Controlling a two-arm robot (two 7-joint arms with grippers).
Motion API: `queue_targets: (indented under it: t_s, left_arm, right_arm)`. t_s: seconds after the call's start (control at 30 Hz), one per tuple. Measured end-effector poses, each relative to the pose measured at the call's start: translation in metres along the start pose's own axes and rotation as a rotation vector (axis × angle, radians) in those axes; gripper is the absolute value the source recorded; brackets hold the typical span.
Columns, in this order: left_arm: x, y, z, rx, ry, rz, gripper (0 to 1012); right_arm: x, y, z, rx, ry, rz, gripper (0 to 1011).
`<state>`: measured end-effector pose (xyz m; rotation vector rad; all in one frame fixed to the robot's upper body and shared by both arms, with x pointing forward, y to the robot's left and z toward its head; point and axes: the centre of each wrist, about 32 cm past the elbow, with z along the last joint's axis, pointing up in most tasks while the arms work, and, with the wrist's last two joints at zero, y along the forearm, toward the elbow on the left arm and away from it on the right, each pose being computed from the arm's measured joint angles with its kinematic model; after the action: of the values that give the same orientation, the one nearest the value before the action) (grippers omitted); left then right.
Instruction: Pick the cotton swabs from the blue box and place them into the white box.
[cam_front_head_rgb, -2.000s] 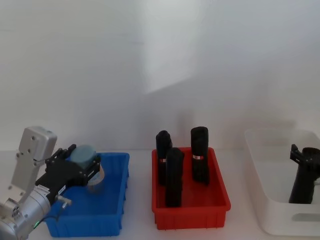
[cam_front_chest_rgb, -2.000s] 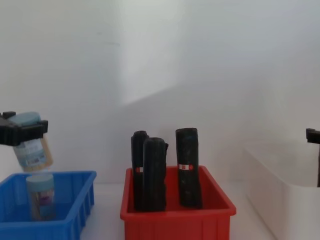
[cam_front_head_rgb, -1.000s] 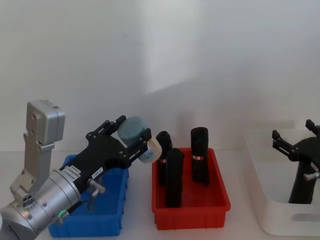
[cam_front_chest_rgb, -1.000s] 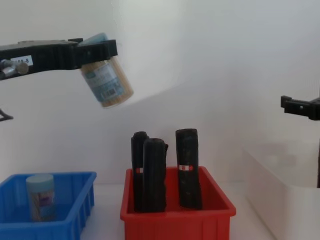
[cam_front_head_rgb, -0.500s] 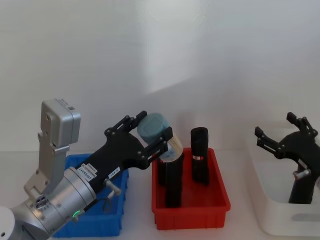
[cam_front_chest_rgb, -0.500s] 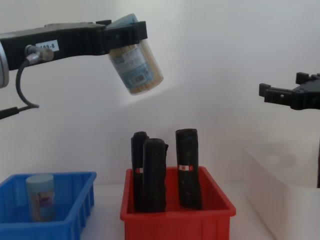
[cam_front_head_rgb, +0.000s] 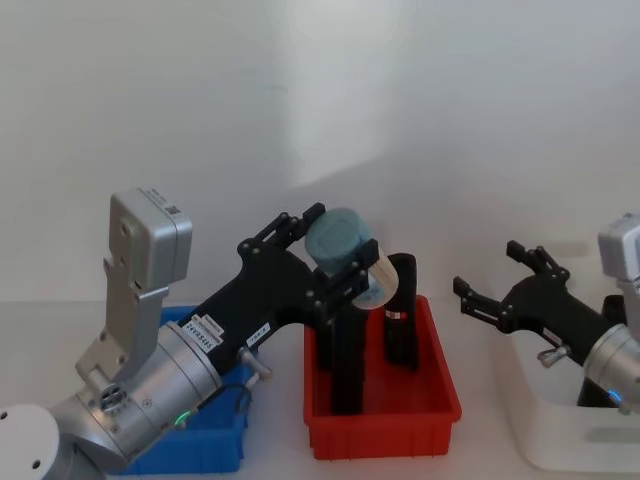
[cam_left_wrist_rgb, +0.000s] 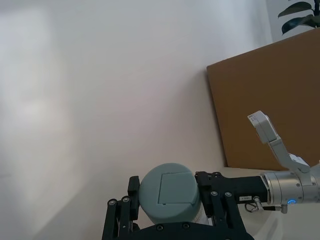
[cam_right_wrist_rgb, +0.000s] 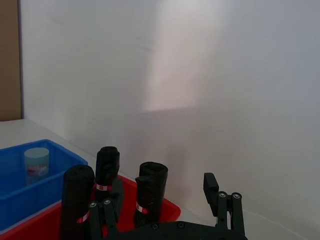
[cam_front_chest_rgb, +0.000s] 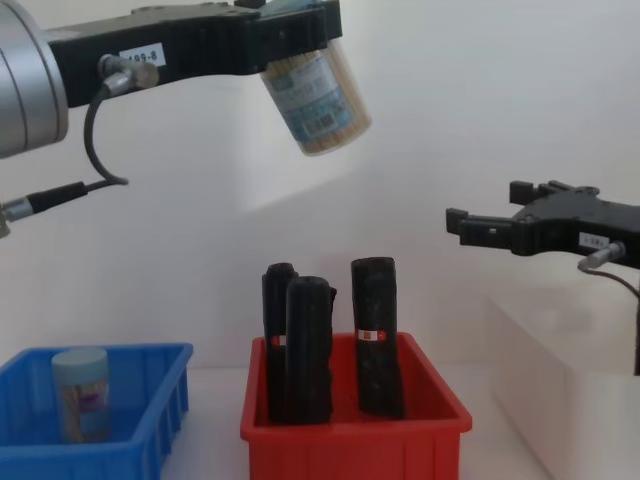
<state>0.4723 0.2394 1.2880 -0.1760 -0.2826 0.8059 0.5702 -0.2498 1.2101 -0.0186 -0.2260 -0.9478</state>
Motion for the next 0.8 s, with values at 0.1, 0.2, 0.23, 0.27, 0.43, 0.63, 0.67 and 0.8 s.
queue_targets:
  t_s: [0.1, 0.2, 0.23, 0.27, 0.43, 0.63, 0.67, 0.8]
  left_arm:
    - [-0.0014, -0.0045, -0.0005, -0.010, -0.006, -0.007, 711]
    - [-0.0026, -0.0087, -0.0018, -0.016, -0.014, -0.013, 711]
    - [-0.0032, -0.0111, -0.0023, -0.019, -0.019, -0.016, 711]
    - [-0.0035, -0.0121, -0.0026, -0.020, -0.020, -0.017, 711]
    - [-0.0054, -0.0191, -0.0050, -0.026, -0.037, -0.021, 711]
    - [-0.0071, -0.0251, -0.0074, -0.029, -0.051, -0.022, 711]
    - [-0.0076, -0.0266, -0.0083, -0.029, -0.053, -0.022, 711]
    - [-0.0081, -0.0293, -0.0104, -0.026, -0.059, -0.021, 711]
  right_arm:
    - [0.000, 0.007, -0.002, -0.011, 0.002, 0.057, 1001]
    - [0.000, 0.013, -0.003, -0.021, 0.007, 0.106, 1001]
    - [0.000, 0.015, -0.004, -0.026, 0.008, 0.133, 1001]
    - [0.000, 0.015, -0.004, -0.026, 0.008, 0.133, 1001]
    - [0.000, 0.021, -0.004, -0.040, 0.012, 0.220, 1001]
    - [0.002, 0.026, -0.002, -0.057, 0.001, 0.320, 1001]
    - [0.002, 0.026, -0.002, -0.059, -0.003, 0.336, 1001]
    - [0.003, 0.027, 0.000, -0.066, -0.026, 0.387, 1001]
